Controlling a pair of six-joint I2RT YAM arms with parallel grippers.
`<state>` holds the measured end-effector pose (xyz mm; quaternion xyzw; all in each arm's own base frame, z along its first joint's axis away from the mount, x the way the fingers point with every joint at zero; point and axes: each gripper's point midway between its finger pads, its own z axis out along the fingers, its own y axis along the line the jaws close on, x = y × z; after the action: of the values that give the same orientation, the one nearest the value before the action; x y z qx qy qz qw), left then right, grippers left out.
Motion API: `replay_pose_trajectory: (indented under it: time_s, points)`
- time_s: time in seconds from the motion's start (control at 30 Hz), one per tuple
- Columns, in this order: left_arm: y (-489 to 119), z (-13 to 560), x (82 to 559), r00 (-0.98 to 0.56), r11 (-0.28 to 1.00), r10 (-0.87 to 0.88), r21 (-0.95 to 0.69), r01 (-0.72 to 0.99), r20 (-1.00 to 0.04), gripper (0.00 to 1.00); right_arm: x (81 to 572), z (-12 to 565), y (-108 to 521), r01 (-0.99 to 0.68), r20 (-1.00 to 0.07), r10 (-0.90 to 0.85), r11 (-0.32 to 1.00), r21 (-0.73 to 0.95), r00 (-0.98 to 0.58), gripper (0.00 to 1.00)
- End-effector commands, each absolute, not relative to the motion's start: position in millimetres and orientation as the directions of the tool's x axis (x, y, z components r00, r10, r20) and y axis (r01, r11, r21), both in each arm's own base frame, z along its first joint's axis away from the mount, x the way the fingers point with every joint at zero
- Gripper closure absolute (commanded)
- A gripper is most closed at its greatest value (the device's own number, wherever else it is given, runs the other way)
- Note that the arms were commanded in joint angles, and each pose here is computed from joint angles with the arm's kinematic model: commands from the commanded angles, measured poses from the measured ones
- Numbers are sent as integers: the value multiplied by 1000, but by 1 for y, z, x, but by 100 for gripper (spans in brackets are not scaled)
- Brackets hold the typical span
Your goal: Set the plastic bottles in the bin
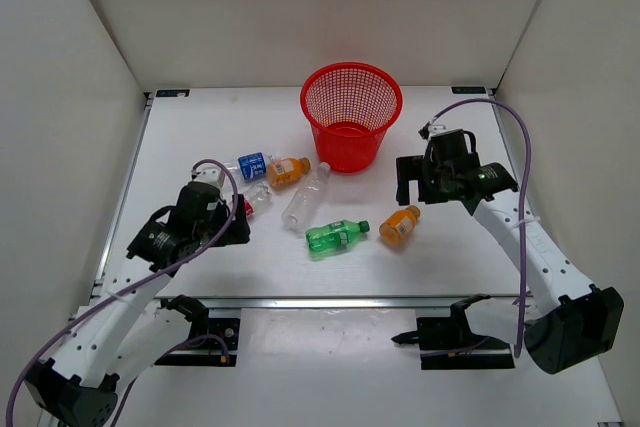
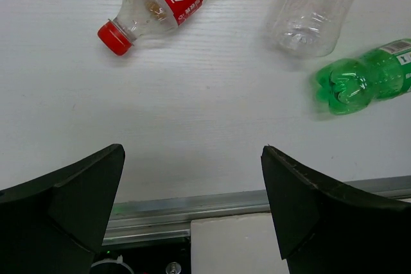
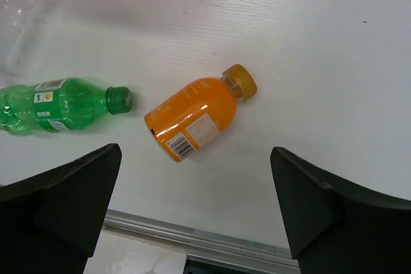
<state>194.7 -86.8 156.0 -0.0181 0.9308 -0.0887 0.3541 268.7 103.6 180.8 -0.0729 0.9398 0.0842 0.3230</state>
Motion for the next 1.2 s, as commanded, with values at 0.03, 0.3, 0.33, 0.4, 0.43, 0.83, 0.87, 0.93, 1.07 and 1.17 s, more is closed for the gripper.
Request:
replay_pose_trajectory:
  time_s: [0.03, 0.3, 0.33, 0.4, 0.43, 0.83, 0.87, 0.93, 1.07, 1.17]
  points:
    - [-94, 162, 197, -749, 980, -61, -180, 79, -660, 1, 269, 195, 119, -225, -662, -63, 961, 163, -747, 1]
    - [-118, 162, 209, -740, 963, -4, -202, 179, -672, 1, 258, 150, 101, 51, -551, 164, 975, 215, -818, 0]
    - [-116, 161, 210, -741, 965, -2, -197, 176, -672, 1, 257, 142, 92, 105, -540, 204, 972, 208, -817, 1]
    - [-117, 158, 209, -740, 964, 9, -190, 185, -673, 1, 259, 134, 86, 180, -541, 275, 958, 222, -794, 0]
    - [-118, 158, 208, -745, 962, 13, -196, 192, -667, 1, 261, 129, 80, 223, -536, 312, 948, 226, -785, 1]
    - [-121, 157, 213, -741, 962, 24, -187, 200, -671, 2, 275, 90, 106, 452, -471, 555, 832, 322, -686, 1]
    - [-119, 157, 213, -740, 964, 10, -191, 186, -672, 1, 271, 85, 111, 445, -465, 544, 839, 314, -698, 1]
    - [-119, 155, 212, -750, 962, 10, -197, 186, -662, 1, 269, 76, 111, 465, -462, 555, 832, 303, -691, 1]
    - [-119, 152, 212, -760, 965, 11, -191, 177, -650, 1, 263, 53, 120, 469, -414, 551, 834, 291, -724, 1]
    - [-119, 153, 212, -761, 966, 3, -195, 170, -649, 1, 262, 45, 130, 458, -403, 546, 837, 300, -734, 2]
